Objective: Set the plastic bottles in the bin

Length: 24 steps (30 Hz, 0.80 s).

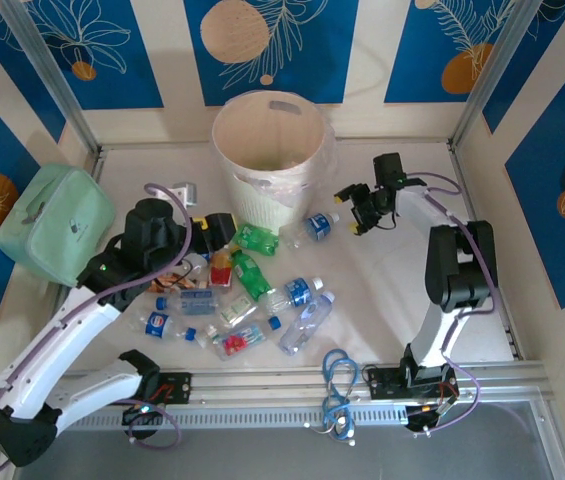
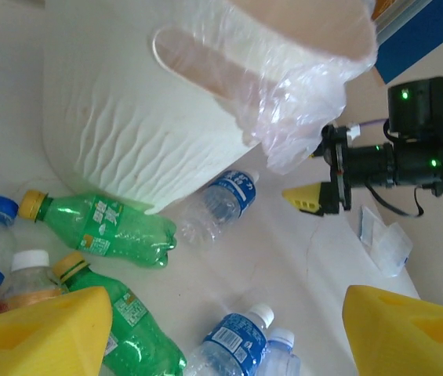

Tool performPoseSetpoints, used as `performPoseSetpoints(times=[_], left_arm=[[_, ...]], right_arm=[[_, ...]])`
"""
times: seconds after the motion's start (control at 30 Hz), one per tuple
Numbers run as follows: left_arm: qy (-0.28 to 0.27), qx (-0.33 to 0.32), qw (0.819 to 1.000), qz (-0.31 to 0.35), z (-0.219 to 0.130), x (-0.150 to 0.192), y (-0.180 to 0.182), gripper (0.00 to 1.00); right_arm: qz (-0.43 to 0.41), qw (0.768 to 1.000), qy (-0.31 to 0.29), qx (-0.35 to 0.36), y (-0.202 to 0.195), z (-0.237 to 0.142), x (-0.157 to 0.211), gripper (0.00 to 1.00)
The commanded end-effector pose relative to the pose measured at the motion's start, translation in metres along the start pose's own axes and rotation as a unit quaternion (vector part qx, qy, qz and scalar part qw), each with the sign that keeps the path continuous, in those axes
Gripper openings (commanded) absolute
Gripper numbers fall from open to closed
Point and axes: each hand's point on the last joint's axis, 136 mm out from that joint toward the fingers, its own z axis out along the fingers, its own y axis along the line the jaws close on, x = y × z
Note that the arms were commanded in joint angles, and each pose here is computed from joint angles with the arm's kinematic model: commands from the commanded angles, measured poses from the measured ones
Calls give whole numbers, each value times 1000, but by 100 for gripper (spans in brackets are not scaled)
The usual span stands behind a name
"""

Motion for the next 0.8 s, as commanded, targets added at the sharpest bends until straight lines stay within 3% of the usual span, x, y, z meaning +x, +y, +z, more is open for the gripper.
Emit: performPoseSetpoints(times=[0.0,0.77], left_arm=[[-1,16,1000,-22,-1,0,-4,77],[1,17,1000,-15,1,0,-5,76]], right_arm=[[11,1000,15,-15,14,7,-3,73],[28,998,30,39,-3,46,-3,71]])
